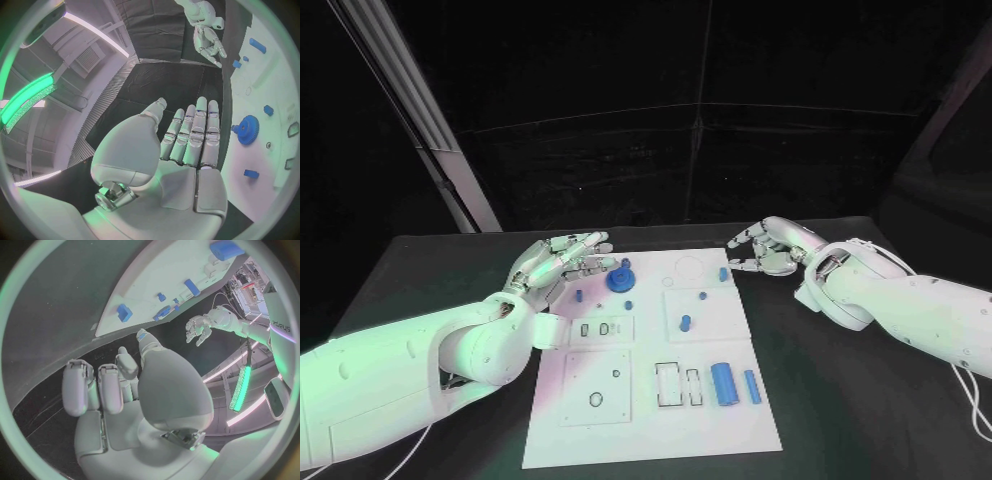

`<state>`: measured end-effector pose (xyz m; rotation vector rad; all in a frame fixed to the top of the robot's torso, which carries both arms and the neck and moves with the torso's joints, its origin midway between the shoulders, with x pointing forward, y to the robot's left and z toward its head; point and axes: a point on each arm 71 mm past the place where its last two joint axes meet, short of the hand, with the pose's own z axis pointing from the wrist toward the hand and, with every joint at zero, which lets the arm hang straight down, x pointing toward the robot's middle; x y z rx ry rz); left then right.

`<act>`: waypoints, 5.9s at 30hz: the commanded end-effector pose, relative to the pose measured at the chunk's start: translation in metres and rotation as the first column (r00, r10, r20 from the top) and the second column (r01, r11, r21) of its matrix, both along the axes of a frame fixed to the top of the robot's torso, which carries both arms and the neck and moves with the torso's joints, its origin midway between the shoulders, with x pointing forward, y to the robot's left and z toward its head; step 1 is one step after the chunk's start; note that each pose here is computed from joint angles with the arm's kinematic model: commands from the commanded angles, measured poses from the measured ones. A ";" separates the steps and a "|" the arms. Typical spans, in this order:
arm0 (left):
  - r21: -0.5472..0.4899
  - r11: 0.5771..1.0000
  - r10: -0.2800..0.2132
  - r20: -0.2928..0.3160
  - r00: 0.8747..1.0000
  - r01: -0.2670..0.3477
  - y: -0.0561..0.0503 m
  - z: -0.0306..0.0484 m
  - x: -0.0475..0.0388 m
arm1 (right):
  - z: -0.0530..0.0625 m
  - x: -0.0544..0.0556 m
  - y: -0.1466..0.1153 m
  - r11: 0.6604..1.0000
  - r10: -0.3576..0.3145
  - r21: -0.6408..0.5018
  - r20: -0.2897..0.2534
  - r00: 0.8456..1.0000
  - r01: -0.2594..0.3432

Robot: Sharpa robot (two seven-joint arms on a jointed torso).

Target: Assemble the parts on the task board

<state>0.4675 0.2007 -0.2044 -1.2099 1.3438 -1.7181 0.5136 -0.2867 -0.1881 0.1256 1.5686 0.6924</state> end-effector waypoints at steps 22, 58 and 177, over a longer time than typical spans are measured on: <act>-0.009 1.000 -0.010 0.005 1.000 0.010 -0.001 0.0005 -0.0001 | -0.022 0.002 0.008 0.999 0.046 -0.005 -0.065 0.997 -0.046; -0.006 1.000 -0.008 0.004 1.000 0.008 0.000 0.0003 0.0000 | -0.035 0.007 0.016 0.999 0.020 -0.041 -0.111 0.994 -0.025; 0.010 0.999 0.045 0.037 0.998 -0.046 0.013 0.0095 0.0125 | -0.020 -0.044 0.230 0.932 0.306 -0.164 -0.116 0.945 -0.322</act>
